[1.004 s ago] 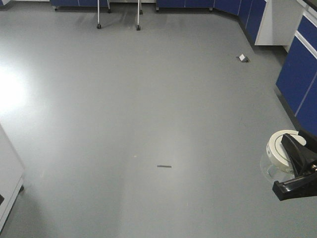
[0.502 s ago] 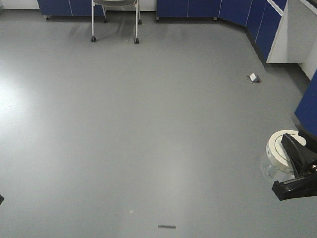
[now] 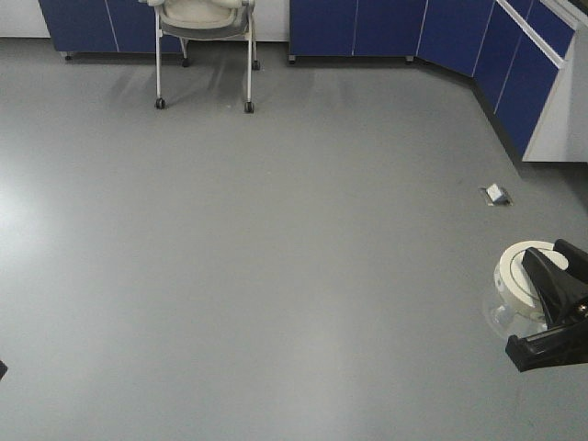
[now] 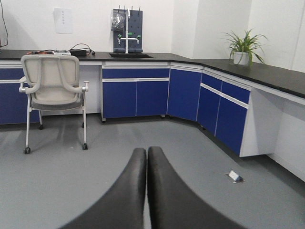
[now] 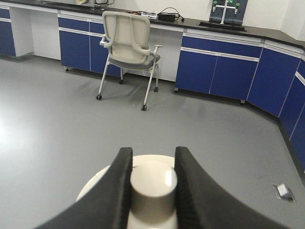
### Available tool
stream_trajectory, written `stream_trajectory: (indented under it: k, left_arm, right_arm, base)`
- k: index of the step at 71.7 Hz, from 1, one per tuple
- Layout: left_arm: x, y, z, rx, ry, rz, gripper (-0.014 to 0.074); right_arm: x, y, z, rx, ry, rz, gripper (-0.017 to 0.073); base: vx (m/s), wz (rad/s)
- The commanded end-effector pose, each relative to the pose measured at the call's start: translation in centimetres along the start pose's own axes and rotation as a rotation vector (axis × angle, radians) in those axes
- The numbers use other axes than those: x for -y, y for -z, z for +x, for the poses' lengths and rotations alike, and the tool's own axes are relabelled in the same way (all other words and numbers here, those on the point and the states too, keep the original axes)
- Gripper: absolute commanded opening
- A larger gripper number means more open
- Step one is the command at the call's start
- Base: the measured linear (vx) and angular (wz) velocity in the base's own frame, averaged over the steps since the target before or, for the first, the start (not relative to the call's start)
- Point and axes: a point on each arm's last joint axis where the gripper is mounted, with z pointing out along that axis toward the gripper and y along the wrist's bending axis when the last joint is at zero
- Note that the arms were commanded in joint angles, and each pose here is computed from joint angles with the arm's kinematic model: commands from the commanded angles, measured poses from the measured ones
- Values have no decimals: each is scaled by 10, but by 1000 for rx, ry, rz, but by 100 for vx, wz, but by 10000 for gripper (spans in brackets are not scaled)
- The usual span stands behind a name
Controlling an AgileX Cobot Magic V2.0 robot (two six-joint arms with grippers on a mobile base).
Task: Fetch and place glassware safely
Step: 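Drive the base toward the blue-cabinet bench holding the jar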
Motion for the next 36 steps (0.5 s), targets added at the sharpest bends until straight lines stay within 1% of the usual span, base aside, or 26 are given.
stream_trajectory:
  k: [1, 36]
  left_arm:
    - [3, -1, -12, 66, 27, 37, -7]
    - [3, -1, -12, 66, 27, 37, -7]
  right_arm:
    - [2, 0, -20, 142, 6, 6, -3]
    - [2, 1, -20, 140, 6, 6, -3]
  base:
    - [70, 1]
    - [71, -1]
